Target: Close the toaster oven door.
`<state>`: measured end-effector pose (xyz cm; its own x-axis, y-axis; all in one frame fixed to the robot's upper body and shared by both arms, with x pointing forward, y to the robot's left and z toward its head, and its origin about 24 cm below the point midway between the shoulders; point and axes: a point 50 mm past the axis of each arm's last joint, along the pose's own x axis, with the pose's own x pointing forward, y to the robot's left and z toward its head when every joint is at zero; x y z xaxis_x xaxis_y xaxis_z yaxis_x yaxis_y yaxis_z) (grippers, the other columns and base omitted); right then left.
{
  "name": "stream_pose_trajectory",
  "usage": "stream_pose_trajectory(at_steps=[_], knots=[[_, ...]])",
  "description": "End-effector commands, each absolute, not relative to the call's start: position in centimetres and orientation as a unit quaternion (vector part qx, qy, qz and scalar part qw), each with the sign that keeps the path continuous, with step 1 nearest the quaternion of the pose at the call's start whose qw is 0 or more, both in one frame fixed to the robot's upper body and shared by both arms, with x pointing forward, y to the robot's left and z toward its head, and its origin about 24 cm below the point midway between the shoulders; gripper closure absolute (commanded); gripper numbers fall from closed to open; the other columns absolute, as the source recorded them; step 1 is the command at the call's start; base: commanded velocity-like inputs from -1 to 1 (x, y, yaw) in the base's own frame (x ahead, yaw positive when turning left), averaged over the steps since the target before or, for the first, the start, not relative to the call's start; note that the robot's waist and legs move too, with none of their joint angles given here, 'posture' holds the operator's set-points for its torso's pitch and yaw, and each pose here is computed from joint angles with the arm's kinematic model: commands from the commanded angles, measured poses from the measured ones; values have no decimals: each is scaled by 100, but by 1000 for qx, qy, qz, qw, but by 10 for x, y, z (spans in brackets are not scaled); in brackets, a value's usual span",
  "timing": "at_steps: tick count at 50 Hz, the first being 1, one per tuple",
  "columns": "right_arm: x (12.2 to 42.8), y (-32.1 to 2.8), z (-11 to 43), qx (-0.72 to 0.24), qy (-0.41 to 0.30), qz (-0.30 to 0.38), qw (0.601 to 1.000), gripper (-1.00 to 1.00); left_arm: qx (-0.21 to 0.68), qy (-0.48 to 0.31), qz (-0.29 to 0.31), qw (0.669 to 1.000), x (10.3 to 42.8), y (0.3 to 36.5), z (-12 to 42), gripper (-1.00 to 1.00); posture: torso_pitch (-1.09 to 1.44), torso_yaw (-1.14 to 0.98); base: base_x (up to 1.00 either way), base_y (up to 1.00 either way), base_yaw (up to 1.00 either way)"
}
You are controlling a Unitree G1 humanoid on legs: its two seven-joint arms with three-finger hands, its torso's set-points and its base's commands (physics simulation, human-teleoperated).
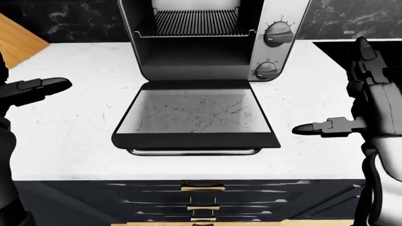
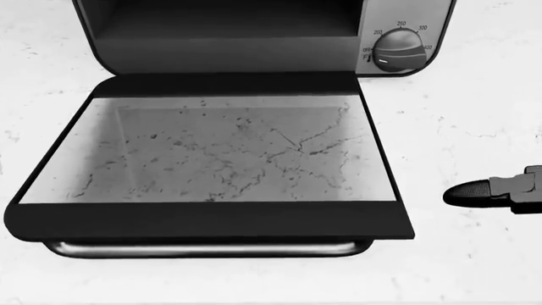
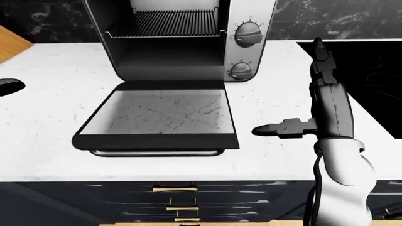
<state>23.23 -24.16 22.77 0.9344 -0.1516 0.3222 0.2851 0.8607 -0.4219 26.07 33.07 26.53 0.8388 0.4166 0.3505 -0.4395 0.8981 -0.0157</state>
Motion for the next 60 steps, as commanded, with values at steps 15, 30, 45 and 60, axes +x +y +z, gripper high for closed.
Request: stream_pose_trajectory(at_steps=[15,30,45,60], knots=[[230,-230,233,-246,-169,-118,947,-100,36,-217,227,949,254,330,281,-100,0,0,0,0,0],[233,-226,226,-235,-156,-127,951,-100,35,-217,225,949,253,330,282,-100,0,0,0,0,0],[234,-221,222,-243,-158,-134,948,-100,34,-217,225,949,253,330,282,-100,0,0,0,0,0],[241,-217,214,-252,-149,-141,946,-100,33,-217,225,949,252,330,282,-100,0,0,0,0,0]])
